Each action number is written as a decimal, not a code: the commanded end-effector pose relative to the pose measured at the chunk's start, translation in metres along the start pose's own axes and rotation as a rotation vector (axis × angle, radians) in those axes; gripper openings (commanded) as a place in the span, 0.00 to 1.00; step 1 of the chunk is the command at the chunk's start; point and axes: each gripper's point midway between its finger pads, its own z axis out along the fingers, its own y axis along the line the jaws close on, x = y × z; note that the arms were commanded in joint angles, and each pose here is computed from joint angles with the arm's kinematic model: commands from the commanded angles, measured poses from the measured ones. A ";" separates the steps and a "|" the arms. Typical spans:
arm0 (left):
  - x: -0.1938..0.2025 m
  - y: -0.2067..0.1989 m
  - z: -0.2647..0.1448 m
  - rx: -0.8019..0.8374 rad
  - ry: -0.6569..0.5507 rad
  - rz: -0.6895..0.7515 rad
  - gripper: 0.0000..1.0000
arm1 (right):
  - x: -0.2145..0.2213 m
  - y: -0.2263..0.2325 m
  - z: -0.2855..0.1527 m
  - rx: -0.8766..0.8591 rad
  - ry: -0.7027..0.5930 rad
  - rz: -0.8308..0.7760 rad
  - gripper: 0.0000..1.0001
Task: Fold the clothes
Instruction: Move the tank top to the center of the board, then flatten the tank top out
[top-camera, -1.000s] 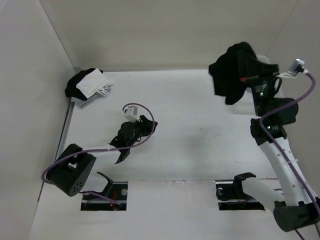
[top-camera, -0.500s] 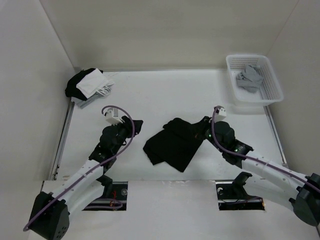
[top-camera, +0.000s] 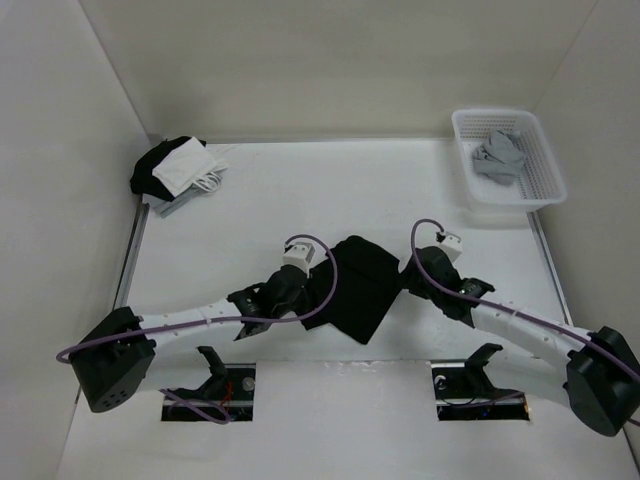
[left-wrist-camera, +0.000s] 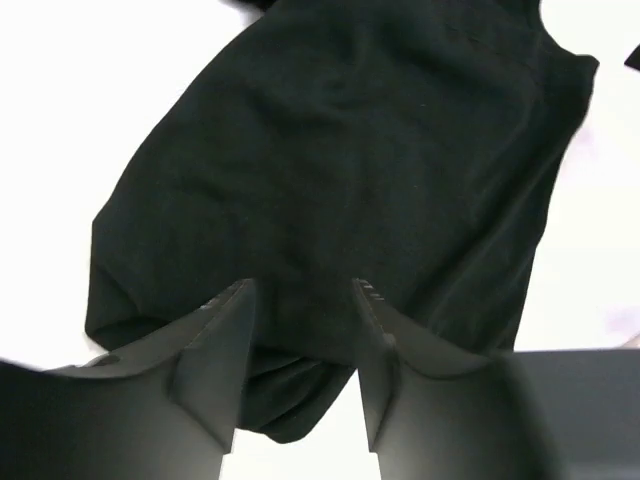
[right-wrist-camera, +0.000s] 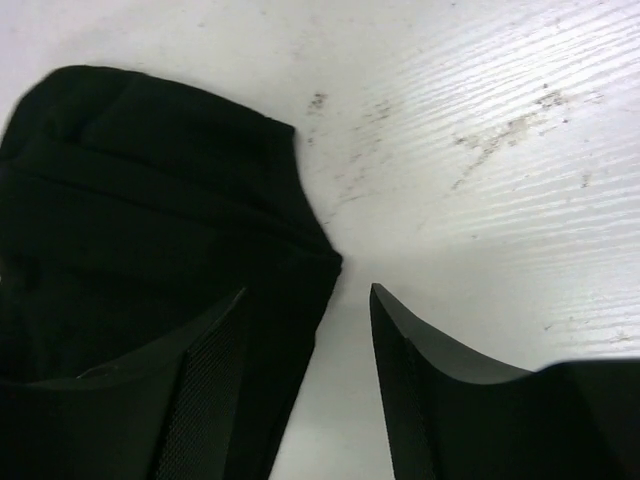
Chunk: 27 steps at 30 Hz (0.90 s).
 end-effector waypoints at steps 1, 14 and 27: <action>0.006 0.007 0.001 -0.034 0.012 -0.057 0.42 | 0.001 0.001 0.008 0.032 0.018 0.002 0.50; 0.002 0.014 0.019 -0.047 -0.015 -0.086 0.39 | 0.001 0.029 0.027 -0.059 0.009 0.024 0.37; -0.021 0.012 0.014 -0.012 -0.094 -0.150 0.08 | -0.026 0.062 -0.004 -0.173 -0.117 -0.020 0.02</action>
